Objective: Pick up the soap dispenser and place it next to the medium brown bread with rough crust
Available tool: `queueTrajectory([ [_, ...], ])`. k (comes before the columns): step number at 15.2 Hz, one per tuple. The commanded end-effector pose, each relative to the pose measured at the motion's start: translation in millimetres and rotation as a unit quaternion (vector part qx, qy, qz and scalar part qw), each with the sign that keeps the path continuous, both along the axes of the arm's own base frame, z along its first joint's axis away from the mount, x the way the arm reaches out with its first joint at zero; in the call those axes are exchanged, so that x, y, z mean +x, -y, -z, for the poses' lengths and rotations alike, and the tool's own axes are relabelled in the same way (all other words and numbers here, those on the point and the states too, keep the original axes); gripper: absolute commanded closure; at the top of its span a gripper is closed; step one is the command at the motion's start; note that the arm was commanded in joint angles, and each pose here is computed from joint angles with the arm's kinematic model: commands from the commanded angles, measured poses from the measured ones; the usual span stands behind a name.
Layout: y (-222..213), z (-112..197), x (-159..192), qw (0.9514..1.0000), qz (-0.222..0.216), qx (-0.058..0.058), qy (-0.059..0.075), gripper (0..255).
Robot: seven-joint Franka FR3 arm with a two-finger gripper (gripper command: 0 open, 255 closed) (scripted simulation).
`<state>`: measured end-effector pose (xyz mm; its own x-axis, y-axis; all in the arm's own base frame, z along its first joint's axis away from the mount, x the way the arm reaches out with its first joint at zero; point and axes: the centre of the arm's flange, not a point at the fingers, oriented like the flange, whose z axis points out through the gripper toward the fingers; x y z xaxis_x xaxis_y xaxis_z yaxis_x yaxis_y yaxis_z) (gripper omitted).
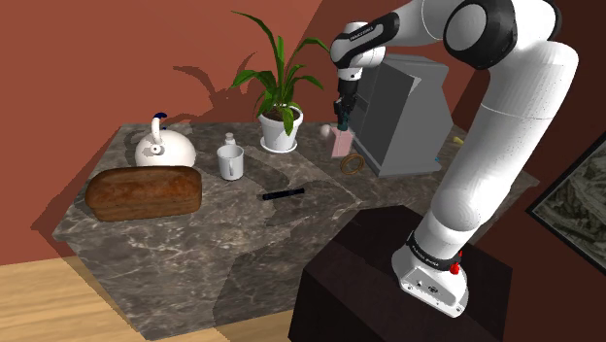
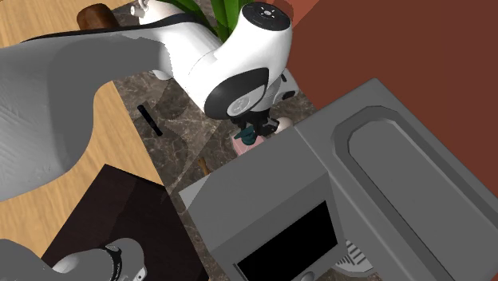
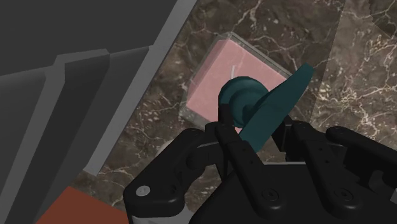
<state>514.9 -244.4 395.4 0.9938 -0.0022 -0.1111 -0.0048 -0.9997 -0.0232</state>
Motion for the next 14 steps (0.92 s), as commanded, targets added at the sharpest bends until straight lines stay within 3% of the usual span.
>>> queueTrajectory([
  [1, 0, 0, 0, 1.0, 0.0, 0.0, 0.0, 255],
  [5, 0, 0, 0, 1.0, 0.0, 0.0, 0.0, 255],
  [14, 0, -47, 0, 1.0, 0.0, 0.0, 0.0, 255],
])
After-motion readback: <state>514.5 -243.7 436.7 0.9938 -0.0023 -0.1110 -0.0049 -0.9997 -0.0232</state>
